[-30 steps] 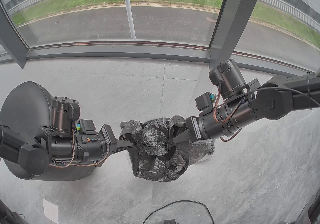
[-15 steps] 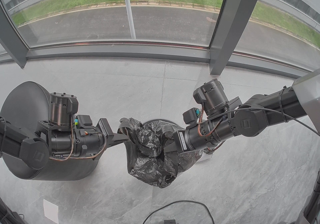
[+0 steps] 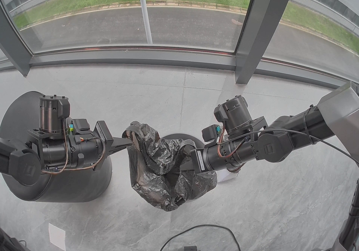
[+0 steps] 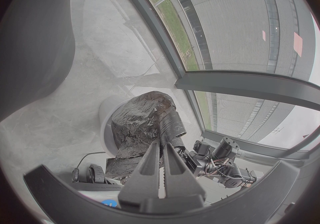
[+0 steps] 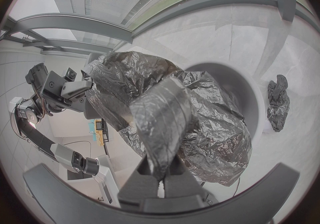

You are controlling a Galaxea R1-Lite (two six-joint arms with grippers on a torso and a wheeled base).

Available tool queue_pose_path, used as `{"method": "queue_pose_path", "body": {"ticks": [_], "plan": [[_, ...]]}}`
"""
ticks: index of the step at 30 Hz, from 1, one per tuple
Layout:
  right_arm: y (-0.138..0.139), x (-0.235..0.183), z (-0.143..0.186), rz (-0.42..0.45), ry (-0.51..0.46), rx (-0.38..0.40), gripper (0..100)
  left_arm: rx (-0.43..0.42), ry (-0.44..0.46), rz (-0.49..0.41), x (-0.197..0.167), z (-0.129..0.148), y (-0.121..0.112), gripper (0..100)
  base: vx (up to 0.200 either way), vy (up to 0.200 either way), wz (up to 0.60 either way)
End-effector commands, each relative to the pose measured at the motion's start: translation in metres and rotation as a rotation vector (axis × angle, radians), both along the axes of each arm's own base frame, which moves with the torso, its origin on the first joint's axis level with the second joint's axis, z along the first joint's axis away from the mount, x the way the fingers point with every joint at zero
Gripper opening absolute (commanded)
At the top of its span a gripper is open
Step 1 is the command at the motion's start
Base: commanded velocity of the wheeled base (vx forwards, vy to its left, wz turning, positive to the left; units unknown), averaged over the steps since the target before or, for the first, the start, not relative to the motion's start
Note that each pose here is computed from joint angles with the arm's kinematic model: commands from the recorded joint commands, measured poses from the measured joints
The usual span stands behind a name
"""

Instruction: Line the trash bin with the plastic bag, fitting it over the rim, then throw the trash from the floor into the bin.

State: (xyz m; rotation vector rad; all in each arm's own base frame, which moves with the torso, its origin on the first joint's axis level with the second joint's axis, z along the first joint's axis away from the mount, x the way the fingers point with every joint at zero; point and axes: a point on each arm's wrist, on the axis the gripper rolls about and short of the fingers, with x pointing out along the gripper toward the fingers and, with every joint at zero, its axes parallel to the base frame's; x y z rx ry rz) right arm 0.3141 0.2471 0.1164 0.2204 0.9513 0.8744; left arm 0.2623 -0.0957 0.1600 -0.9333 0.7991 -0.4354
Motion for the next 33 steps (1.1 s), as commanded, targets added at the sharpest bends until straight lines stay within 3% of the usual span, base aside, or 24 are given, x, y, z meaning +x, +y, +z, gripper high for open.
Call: {"method": "queue_pose_path", "body": {"ticks": [1,8,24,33], "plan": [[-0.005,0.0,-0.018,-0.008,0.019,-0.014,0,0.01,0.035,0.002,0.005,-0.011,-0.001,0,0.0,0.0,0.0],[-0.016,0.004,-0.046,-0.035,-0.022,0.014,0,0.021,0.064,0.0,0.012,-0.021,-0.004,0,0.0,0.0,0.0],[-0.057,-0.027,-0.047,-0.076,0.034,-0.041,0,0.061,0.167,-0.022,0.017,-0.052,-0.015,0,0.0,0.0,0.0],[-0.08,-0.021,-0.064,-0.18,0.067,-0.113,0,0.08,0.203,-0.004,0.033,-0.069,-0.017,0,0.0,0.0,0.0]]}}
